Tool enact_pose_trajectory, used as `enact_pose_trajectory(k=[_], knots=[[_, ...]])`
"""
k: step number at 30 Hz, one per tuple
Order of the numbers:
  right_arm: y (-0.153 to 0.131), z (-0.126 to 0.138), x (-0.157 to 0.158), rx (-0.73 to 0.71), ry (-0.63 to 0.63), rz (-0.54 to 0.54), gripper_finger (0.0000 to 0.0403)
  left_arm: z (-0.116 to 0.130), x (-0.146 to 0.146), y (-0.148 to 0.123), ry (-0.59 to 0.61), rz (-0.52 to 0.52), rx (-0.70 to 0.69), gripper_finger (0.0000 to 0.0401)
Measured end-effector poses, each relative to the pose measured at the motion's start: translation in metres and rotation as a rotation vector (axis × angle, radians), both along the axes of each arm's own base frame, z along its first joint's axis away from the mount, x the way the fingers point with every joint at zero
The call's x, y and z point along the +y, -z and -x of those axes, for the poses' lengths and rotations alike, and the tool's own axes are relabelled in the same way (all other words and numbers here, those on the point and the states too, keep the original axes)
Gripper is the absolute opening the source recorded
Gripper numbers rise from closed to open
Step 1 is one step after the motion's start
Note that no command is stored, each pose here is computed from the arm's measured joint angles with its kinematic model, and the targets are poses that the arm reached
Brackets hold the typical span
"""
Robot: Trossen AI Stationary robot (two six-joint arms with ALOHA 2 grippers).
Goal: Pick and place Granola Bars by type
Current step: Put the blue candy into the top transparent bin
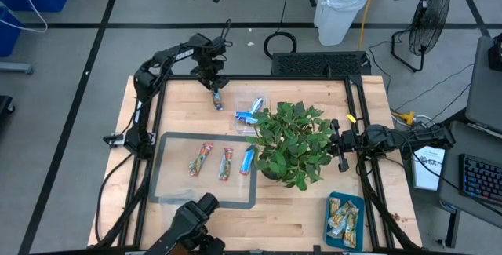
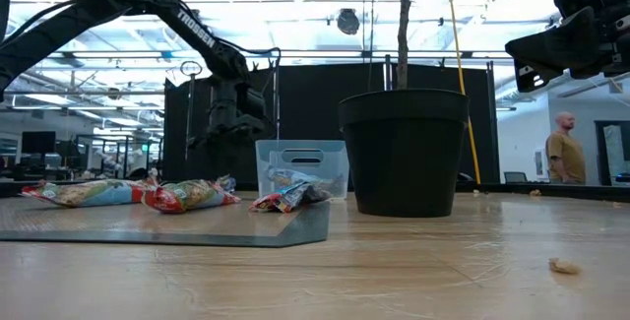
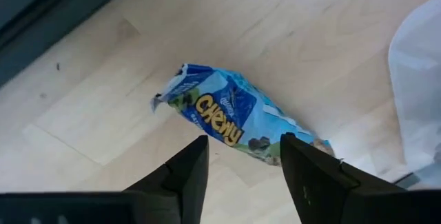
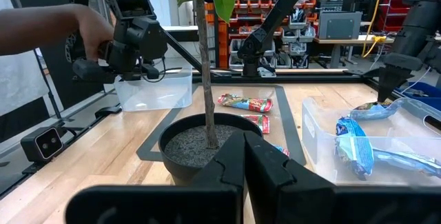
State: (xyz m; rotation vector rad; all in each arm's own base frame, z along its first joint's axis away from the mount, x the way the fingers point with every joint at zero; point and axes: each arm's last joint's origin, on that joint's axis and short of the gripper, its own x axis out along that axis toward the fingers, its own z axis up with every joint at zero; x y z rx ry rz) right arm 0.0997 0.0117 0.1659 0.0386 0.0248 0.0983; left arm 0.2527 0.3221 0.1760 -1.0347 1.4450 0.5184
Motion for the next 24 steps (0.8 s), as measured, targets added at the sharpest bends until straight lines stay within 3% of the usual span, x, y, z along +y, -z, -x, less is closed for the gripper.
enact_pose_trajectory(k=[10,24], knots=[[0.0001,0.0000,0.0000,0.000,0.000,0.000,0.0000,0.0006,-0.0099,0.0076,0.016,0.031,0.073,0.0134],[0.0001,0.0000,0.0000,0.000,0.000,0.000,0.0000,-0.0020,-0.0080,0.0081,-0.006,0.018,0.046,0.0116]])
